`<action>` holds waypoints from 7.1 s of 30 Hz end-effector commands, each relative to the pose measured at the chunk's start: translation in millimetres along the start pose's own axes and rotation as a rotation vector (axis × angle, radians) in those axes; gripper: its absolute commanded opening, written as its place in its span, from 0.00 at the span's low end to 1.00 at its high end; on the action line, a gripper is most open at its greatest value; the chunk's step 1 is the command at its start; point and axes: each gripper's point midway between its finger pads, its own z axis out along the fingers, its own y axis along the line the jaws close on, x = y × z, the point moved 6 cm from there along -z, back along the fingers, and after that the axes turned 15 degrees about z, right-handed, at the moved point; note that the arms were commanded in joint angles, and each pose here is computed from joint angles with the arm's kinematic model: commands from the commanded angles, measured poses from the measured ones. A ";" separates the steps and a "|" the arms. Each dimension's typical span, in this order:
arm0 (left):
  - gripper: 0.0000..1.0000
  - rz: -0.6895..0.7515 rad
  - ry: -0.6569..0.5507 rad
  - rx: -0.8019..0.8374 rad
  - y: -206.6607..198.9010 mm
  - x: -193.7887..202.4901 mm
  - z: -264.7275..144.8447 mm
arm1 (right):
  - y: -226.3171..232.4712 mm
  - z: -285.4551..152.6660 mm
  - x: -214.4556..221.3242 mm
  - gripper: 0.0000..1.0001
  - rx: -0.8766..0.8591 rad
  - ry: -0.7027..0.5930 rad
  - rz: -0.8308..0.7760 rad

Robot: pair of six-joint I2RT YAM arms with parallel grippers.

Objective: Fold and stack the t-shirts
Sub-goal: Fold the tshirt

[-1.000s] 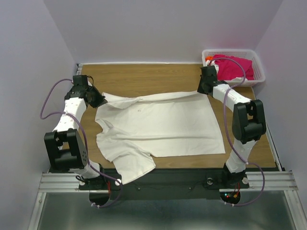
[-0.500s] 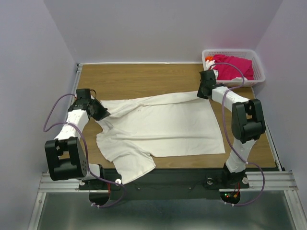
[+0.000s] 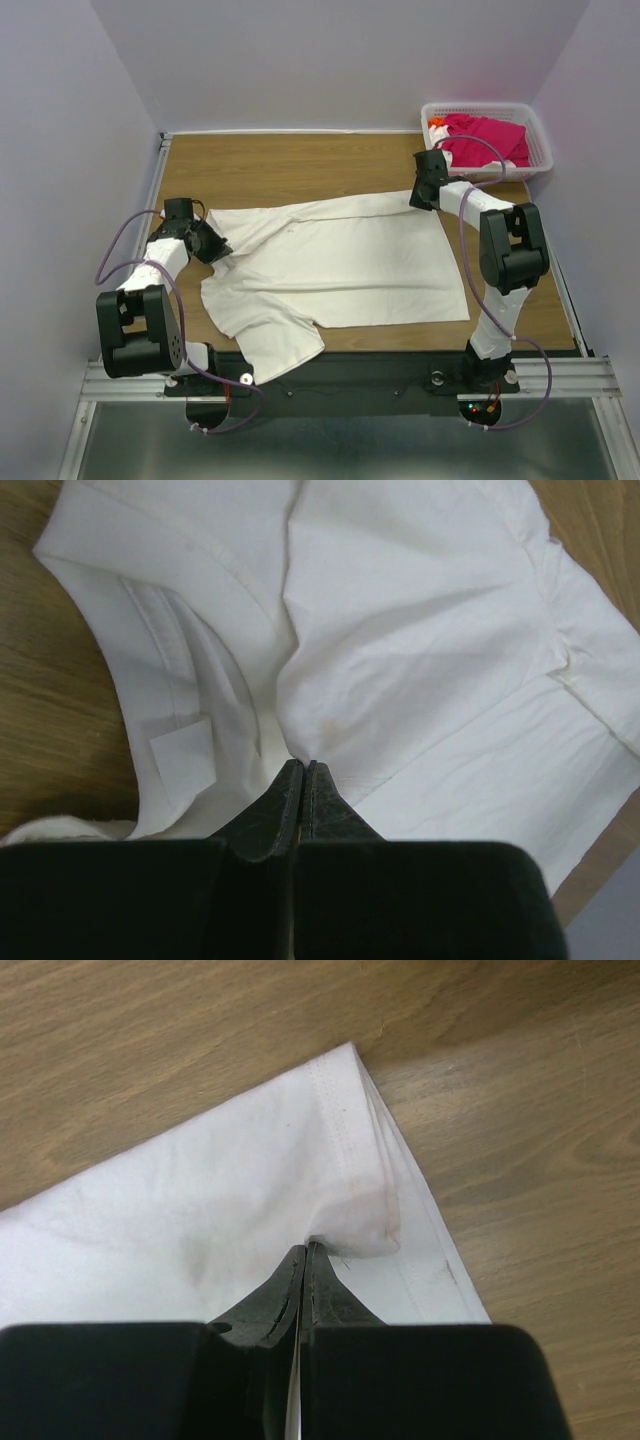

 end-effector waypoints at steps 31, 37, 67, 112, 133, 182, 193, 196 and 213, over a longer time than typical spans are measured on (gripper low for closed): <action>0.92 0.055 -0.276 -0.088 -3.0 -60.9 -24.7 | 9.2 -31.8 -51.4 0.47 -0.079 -0.117 0.069; 0.85 0.107 -0.230 -0.056 -11.9 -86.8 2.4 | 7.3 -27.3 -49.7 0.51 -0.102 -0.082 0.097; 0.83 0.894 -0.184 -0.375 -128.7 12.1 37.3 | -8.2 -60.2 3.6 0.75 -0.308 0.163 0.156; 0.45 1.051 -0.215 -0.544 -145.2 -19.3 72.4 | -17.1 -69.7 17.6 0.76 -0.316 0.195 0.161; 0.52 0.892 -0.185 -0.444 -131.6 -76.5 89.7 | -17.5 -77.4 18.4 0.76 -0.334 0.200 0.146; 0.49 0.885 -0.265 -0.603 -111.0 -79.1 61.0 | -27.2 -82.1 32.3 0.76 -0.329 0.229 0.150; 0.76 0.818 -0.252 -0.532 -120.3 -105.0 81.6 | -26.6 -86.3 31.4 0.76 -0.341 0.226 0.143; 0.78 0.724 -0.246 -0.453 -122.8 -92.9 68.6 | -28.6 -88.0 32.3 0.76 -0.338 0.222 0.140; 0.69 0.245 -0.134 -0.069 -97.6 3.4 72.3 | -32.3 -89.1 37.9 0.76 -0.335 0.236 0.143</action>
